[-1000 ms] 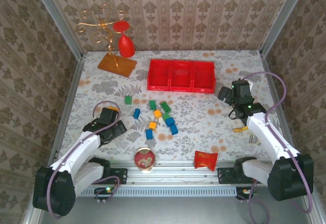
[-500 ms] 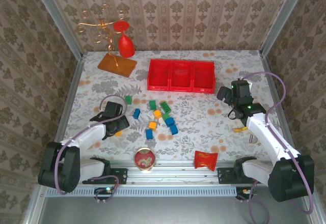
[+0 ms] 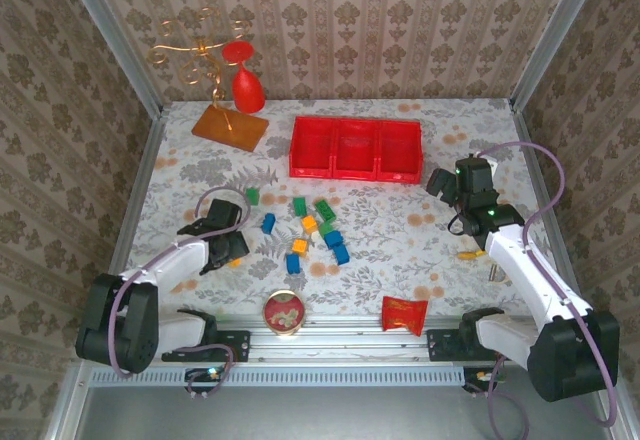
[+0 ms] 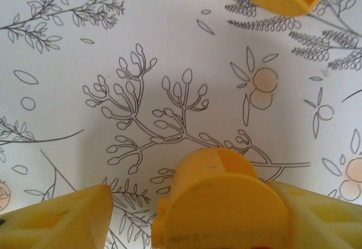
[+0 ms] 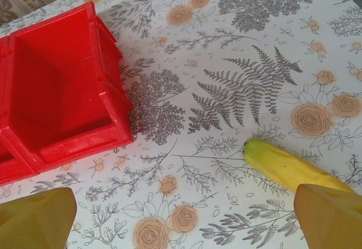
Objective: Sort the legos into containers by color
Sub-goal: Pick up the lego from the bottom-left of the table.
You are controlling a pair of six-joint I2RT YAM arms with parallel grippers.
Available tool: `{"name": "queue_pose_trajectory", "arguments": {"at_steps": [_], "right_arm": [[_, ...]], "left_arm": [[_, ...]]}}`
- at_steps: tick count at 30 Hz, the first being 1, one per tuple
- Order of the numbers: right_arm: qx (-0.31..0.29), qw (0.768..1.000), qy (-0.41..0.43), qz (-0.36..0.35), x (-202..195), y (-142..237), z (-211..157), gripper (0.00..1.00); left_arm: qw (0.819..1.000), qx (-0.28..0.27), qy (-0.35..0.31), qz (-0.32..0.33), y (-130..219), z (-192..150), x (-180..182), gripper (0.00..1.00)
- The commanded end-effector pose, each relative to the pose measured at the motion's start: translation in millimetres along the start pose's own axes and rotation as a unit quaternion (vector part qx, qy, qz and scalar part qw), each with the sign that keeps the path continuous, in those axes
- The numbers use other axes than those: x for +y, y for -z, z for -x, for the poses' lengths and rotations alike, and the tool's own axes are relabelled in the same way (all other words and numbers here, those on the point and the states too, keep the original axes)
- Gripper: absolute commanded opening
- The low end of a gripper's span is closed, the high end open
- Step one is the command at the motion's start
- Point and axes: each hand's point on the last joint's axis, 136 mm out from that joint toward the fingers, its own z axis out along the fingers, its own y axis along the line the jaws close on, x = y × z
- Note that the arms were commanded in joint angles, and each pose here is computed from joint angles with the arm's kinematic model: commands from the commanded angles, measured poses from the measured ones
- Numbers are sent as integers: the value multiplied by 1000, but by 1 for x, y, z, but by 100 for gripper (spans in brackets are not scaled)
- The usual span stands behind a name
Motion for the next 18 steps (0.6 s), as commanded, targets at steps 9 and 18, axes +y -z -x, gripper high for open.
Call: {"name": "queue_pose_trajectory", "arguments": {"at_steps": [9,18], "right_arm": [[1,1000,-11,7,2,7,1,100],[-3,1000,-16,11,4,9,2,100]], "left_arm": [[1000,9,2,-5,-7,-1,-10,47],[999,-33,2,-38,15,18,-23,36]]}}
